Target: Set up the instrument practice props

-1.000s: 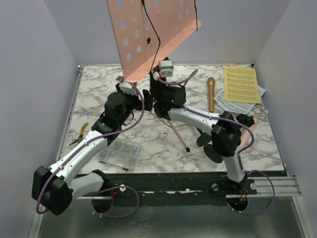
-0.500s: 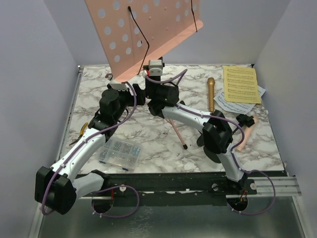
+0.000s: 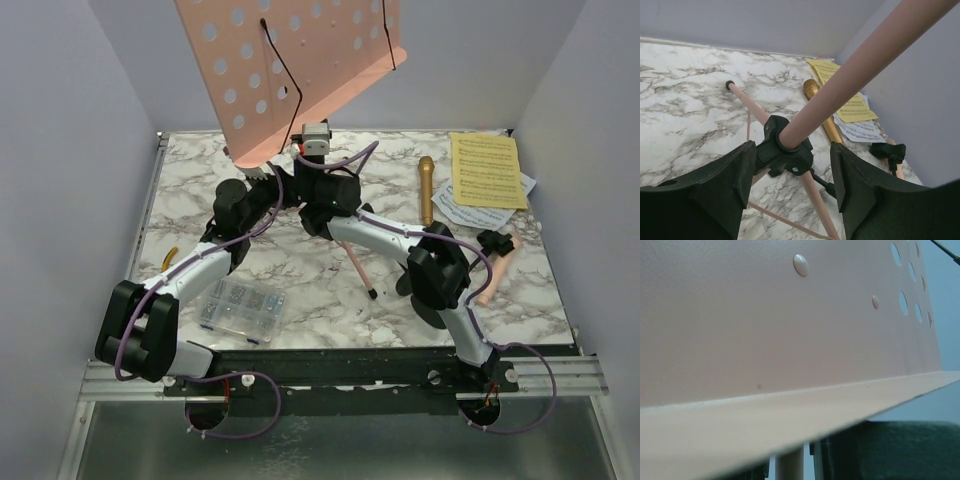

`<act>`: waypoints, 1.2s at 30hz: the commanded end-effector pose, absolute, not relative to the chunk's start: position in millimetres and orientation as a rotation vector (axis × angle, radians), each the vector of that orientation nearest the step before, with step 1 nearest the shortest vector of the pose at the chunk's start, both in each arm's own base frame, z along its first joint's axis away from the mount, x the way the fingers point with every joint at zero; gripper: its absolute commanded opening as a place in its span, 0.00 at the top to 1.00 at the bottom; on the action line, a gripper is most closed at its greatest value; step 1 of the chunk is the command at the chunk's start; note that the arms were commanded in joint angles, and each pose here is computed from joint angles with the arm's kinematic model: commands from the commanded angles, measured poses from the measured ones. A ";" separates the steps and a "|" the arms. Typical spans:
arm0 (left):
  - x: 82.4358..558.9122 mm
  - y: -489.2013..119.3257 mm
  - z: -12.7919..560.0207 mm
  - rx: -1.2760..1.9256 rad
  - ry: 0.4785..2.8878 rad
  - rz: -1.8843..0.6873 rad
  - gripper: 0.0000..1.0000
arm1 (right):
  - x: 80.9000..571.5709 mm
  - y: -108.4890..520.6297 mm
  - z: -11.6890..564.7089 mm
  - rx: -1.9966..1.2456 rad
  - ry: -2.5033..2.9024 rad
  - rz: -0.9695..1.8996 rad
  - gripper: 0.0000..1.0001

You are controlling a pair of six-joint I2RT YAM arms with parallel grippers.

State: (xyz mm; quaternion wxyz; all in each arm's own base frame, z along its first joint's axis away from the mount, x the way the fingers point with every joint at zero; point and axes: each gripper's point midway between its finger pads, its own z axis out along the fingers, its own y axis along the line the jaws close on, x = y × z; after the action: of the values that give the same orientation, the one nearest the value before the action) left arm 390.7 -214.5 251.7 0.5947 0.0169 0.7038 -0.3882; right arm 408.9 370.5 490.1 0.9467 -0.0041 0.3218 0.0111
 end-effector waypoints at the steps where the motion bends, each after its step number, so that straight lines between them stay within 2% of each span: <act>1: 394.8 -229.4 291.3 0.144 1.470 -0.965 0.33 | 382.3 326.8 538.2 0.181 0.554 0.122 0.99; 10: 425.5 -255.1 276.3 0.251 1.470 -0.885 0.38 | 380.9 323.5 542.1 0.188 0.567 0.141 0.99; 11: 428.5 -255.9 276.4 0.257 1.457 -0.878 0.42 | 380.4 323.5 542.0 0.190 0.568 0.143 0.99; 15: 430.7 -260.2 274.4 0.317 1.416 -0.869 0.78 | 376.9 327.3 537.1 0.166 0.589 0.140 0.99; 17: 429.1 -263.9 270.8 0.359 1.409 -0.885 0.99 | 373.2 330.6 530.8 0.119 0.614 0.117 0.85; 20: 427.3 -264.3 258.7 0.391 1.424 -0.871 1.00 | 372.7 318.5 497.8 0.076 0.710 0.045 0.47; 21: 426.7 -263.5 256.7 0.400 1.424 -0.863 1.00 | 371.0 307.1 487.7 0.087 0.749 0.026 0.38; 23: 427.1 -261.0 253.9 0.399 1.428 -0.847 1.00 | 364.4 287.3 460.0 0.068 0.821 -0.009 0.21; 25: 427.3 -259.5 252.9 0.398 1.431 -0.844 1.00 | 359.0 273.8 420.2 0.005 0.925 -0.031 0.10; 27: 427.5 -259.3 252.6 0.392 1.435 -0.854 1.00 | 352.7 259.5 386.5 -0.033 1.030 -0.038 0.01; 30: 424.4 -261.1 253.1 0.398 1.437 -0.875 1.00 | 340.2 250.0 330.5 -0.144 1.226 0.022 0.00; 32: 421.2 -263.2 253.1 0.412 1.439 -0.895 1.00 | 332.1 252.8 288.2 -0.251 1.381 0.164 0.00; 36: 411.3 -273.0 255.1 0.486 1.429 -0.954 1.00 | 310.0 262.5 231.3 -0.521 1.597 0.657 0.03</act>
State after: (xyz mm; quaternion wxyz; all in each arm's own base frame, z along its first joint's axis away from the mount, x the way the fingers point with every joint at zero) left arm 424.1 -263.1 255.7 0.6644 0.2110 0.6209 -0.3585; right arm 337.8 239.7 321.4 0.7937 -0.1319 0.5874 0.0868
